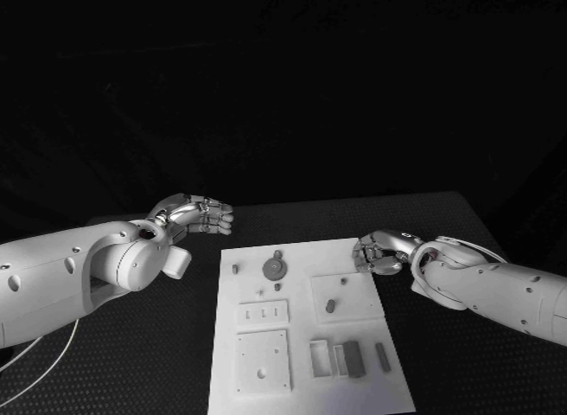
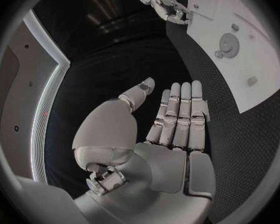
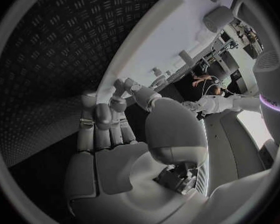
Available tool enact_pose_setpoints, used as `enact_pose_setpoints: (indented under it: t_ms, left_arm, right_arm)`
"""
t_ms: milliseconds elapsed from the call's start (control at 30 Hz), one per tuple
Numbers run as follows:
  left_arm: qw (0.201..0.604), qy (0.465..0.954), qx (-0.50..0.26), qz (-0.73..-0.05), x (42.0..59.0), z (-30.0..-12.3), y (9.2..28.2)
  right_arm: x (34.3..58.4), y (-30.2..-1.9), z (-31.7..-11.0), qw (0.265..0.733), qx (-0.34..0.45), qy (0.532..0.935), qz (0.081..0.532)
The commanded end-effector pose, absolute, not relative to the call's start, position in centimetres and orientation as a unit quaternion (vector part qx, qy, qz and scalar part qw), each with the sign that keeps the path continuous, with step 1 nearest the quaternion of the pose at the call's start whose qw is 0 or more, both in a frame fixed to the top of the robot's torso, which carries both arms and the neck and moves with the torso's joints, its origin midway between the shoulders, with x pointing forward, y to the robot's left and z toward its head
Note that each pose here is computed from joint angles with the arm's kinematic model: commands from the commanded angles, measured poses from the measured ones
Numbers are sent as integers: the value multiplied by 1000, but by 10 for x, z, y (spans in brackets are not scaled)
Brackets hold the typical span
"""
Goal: Assemble the parts on the task board
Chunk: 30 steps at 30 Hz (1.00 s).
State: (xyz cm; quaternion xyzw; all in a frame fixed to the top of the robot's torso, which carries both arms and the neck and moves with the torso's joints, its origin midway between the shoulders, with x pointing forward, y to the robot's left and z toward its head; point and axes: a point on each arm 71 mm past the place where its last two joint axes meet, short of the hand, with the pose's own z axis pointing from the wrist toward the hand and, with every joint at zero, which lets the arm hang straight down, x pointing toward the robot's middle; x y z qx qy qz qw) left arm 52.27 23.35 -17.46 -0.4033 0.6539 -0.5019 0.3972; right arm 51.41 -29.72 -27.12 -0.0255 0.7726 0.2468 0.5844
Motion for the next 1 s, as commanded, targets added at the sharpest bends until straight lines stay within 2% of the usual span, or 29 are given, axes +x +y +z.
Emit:
enact_pose_setpoints:
  t_ms: [33, 533, 1000]
  left_arm:
    - [394, 655, -398, -507, 522, -174, 232]
    - [394, 655, -398, -506, 522, -174, 232]
    - [389, 659, -394, -509, 522, -174, 232]
  right_arm:
    - [513, -296, -273, 579, -34, 776, 247]
    - [513, -295, -274, 582, -34, 775, 246]
    - [513, -292, -267, 625, -19, 745, 233]
